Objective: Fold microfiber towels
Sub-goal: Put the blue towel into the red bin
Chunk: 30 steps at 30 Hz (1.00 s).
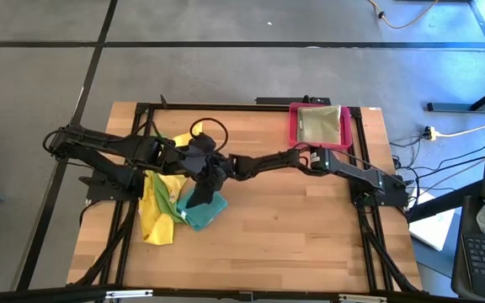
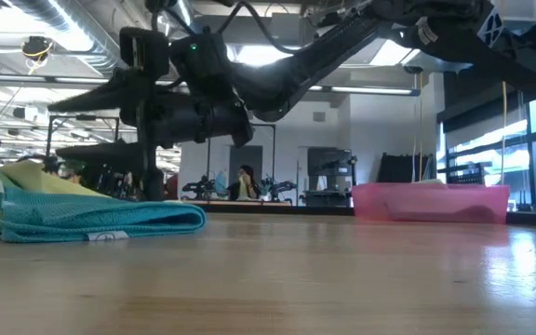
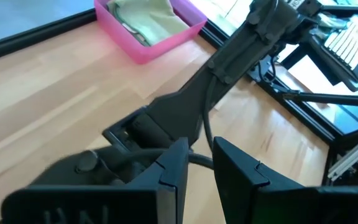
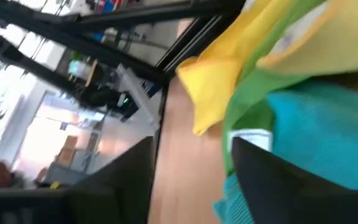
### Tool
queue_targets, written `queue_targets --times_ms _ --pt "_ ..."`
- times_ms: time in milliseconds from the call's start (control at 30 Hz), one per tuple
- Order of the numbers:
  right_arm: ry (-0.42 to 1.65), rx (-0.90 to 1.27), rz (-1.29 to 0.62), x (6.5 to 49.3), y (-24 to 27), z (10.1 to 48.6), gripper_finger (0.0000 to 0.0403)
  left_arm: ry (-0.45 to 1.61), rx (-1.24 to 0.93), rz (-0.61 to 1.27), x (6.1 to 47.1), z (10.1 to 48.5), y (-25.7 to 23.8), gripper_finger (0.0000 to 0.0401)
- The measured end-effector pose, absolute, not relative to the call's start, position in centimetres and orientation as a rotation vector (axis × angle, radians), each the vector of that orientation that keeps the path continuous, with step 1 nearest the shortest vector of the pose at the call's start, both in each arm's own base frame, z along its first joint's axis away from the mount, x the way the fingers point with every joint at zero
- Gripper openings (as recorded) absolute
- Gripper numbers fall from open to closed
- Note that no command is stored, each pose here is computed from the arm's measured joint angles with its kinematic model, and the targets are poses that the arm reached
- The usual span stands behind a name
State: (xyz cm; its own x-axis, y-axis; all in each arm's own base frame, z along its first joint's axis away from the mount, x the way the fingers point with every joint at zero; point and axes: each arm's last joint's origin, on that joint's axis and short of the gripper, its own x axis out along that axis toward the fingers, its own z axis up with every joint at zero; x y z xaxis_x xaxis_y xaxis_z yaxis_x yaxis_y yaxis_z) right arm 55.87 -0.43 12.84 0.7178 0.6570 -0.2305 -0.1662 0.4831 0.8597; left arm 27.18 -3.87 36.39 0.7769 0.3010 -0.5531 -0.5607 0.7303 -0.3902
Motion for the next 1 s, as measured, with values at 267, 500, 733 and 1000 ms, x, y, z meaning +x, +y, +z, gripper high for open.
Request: queue_targets --times_ms 267,500,733,1000 --pt "0.769 1.063 0.693 55.2 -0.9 12.4 0.0277 0.524 -0.549 0.506 25.9 36.7 -3.6 0.0067" --pt "0.965 1.109 0.85 53.6 -2.6 11.1 0.0262 0.594 -0.55 0.508 22.1 37.7 -3.2 0.0067" --pt "0.917 1.076 0.902 52.9 -5.7 11.6 0.0258 0.455 -0.631 0.532 19.1 39.7 -2.9 0.0067" --pt "0.881 1.128 0.693 52.1 -10.7 11.2 0.0258 0.406 -0.648 0.524 18.4 40.4 -2.7 0.0067"
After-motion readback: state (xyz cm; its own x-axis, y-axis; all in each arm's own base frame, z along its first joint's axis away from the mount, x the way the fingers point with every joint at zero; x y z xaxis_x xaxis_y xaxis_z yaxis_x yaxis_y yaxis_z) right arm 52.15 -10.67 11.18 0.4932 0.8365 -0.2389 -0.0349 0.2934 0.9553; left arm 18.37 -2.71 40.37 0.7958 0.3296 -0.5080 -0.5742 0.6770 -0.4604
